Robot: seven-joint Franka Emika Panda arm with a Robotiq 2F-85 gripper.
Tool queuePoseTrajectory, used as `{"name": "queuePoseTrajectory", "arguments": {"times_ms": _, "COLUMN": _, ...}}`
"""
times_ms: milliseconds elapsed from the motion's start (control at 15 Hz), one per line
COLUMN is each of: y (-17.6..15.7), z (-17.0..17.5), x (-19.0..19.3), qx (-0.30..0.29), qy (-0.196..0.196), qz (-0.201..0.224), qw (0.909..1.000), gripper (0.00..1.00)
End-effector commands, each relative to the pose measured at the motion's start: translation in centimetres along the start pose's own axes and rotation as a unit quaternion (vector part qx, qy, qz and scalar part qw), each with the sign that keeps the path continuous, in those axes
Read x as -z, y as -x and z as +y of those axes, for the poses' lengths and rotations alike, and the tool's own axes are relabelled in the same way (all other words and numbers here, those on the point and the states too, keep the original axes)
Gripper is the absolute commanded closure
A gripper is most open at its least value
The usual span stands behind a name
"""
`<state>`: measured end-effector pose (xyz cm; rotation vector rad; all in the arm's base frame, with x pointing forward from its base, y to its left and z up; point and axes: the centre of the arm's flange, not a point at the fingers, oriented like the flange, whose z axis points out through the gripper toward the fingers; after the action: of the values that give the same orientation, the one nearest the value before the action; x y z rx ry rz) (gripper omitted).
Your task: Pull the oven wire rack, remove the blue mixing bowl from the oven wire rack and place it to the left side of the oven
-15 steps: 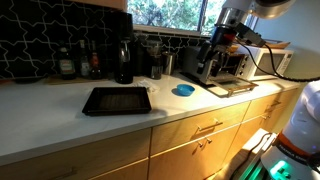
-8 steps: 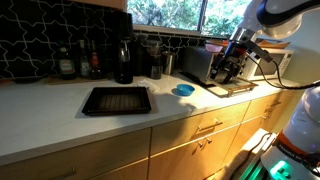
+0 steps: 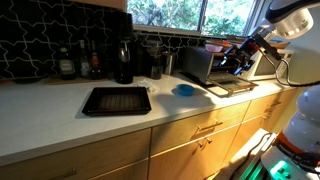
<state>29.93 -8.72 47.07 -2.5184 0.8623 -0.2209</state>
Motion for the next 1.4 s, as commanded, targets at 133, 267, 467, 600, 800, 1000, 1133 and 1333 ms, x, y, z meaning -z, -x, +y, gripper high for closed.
{"name": "queuePoseTrajectory", "arguments": {"times_ms": 133, "y": -2.0, "z": 2.3, "x": 0.9, "qx": -0.038, "qy": -0.005, "qz": 0.042, "qw": 0.9984, "gripper": 0.0}}
{"name": "queuePoseTrajectory", "arguments": {"times_ms": 267, "y": -2.0, "z": 2.1, "x": 0.7, "qx": -0.035, "qy": -0.003, "qz": 0.04, "qw": 0.9986, "gripper": 0.0}}
{"name": "queuePoseTrajectory", "arguments": {"times_ms": 467, "y": -1.9, "z": 1.9, "x": 0.8, "qx": -0.033, "qy": -0.002, "qz": 0.041, "qw": 0.9986, "gripper": 0.0}}
{"name": "queuePoseTrajectory", "arguments": {"times_ms": 600, "y": -2.5, "z": 2.3, "x": 0.7, "qx": -0.04, "qy": -0.008, "qz": 0.046, "qw": 0.9981, "gripper": 0.0}}
{"name": "queuePoseTrajectory", "arguments": {"times_ms": 800, "y": -5.2, "z": 6.1, "x": 0.6, "qx": -0.098, "qy": -0.052, "qz": 0.045, "qw": 0.9928, "gripper": 0.0}}
{"name": "queuePoseTrajectory", "arguments": {"times_ms": 1000, "y": -7.3, "z": 9.9, "x": 0.4, "qx": -0.151, "qy": -0.106, "qz": 0.067, "qw": 0.9805, "gripper": 0.0}}
{"name": "queuePoseTrajectory", "arguments": {"times_ms": 1133, "y": -8.6, "z": 11.9, "x": 0.3, "qx": -0.185, "qy": -0.152, "qz": 0.09, "qw": 0.9667, "gripper": 0.0}}
{"name": "queuePoseTrajectory", "arguments": {"times_ms": 1333, "y": -10.1, "z": 14.5, "x": -0.1, "qx": -0.227, "qy": -0.199, "qz": 0.137, "qw": 0.9435, "gripper": 0.0}}
